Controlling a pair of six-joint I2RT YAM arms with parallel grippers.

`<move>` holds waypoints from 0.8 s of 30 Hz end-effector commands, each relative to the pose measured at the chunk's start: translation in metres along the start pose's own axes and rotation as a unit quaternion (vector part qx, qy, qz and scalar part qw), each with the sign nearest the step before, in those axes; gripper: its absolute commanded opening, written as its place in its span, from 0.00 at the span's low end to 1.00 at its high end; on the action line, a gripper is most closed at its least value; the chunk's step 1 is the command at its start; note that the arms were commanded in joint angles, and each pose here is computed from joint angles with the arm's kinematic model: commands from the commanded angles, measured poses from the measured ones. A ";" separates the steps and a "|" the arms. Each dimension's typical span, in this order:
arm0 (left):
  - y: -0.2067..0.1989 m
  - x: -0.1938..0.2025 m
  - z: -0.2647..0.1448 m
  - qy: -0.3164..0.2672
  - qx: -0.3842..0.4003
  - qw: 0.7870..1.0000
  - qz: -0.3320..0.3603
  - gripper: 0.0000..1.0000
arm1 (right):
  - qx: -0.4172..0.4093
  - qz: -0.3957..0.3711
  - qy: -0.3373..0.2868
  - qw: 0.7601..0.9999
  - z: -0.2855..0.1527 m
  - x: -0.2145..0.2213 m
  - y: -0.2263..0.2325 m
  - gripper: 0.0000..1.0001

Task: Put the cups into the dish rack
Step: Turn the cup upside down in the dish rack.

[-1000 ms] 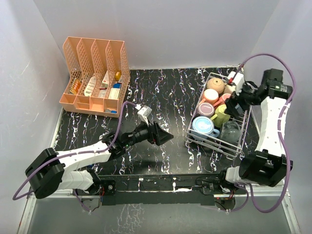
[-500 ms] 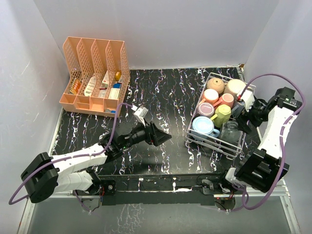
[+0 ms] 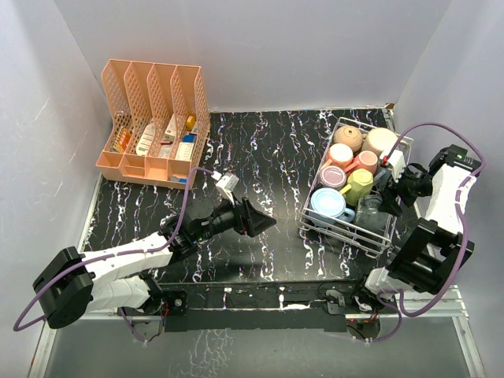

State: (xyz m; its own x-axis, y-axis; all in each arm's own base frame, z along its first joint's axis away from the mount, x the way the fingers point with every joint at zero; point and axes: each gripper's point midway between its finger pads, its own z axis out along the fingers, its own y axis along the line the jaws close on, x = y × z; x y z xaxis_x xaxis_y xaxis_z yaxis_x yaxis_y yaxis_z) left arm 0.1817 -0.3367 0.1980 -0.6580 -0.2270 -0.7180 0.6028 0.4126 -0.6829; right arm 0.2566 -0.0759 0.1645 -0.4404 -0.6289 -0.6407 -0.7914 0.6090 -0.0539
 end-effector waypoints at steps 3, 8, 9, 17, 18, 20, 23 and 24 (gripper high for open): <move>-0.004 -0.005 -0.005 -0.013 0.006 1.000 0.005 0.72 | 0.009 -0.037 -0.031 0.999 -0.002 -0.014 -0.005 0.70; -0.006 -0.004 -0.004 -0.008 0.010 1.000 0.006 0.68 | -0.001 -0.027 -0.036 0.999 0.003 -0.012 -0.003 0.62; -0.007 -0.004 -0.004 -0.006 0.011 1.000 0.007 0.67 | -0.003 -0.026 -0.038 0.999 0.004 -0.013 -0.003 0.62; -0.007 -0.003 -0.006 -0.006 0.012 1.000 0.002 0.67 | -0.021 -0.023 -0.055 0.998 0.013 -0.022 -0.001 0.58; -0.007 -0.002 -0.007 -0.005 0.012 1.000 0.001 0.67 | -0.024 -0.023 -0.056 0.998 0.015 -0.023 0.000 0.58; -0.006 -0.001 -0.007 -0.004 0.011 1.000 0.000 0.66 | -0.030 -0.022 -0.057 0.998 0.018 -0.025 0.002 0.54; -0.006 0.000 -0.007 -0.002 0.010 1.000 0.000 0.66 | -0.038 -0.021 -0.058 0.997 0.021 -0.026 0.004 0.48; -0.006 0.000 -0.008 -0.002 0.010 1.000 0.000 0.66 | -0.040 -0.020 -0.058 0.997 0.022 -0.026 0.005 0.45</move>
State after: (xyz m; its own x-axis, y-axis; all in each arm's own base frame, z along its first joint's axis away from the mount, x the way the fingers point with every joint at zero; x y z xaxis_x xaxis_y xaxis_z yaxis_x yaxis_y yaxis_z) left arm 0.1793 -0.3338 0.1924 -0.6687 -0.2173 -0.7111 0.5927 0.4217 -0.6862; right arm 0.2687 -0.0511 0.1633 -0.3758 -0.5981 -0.7079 -0.8343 0.5508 -0.0225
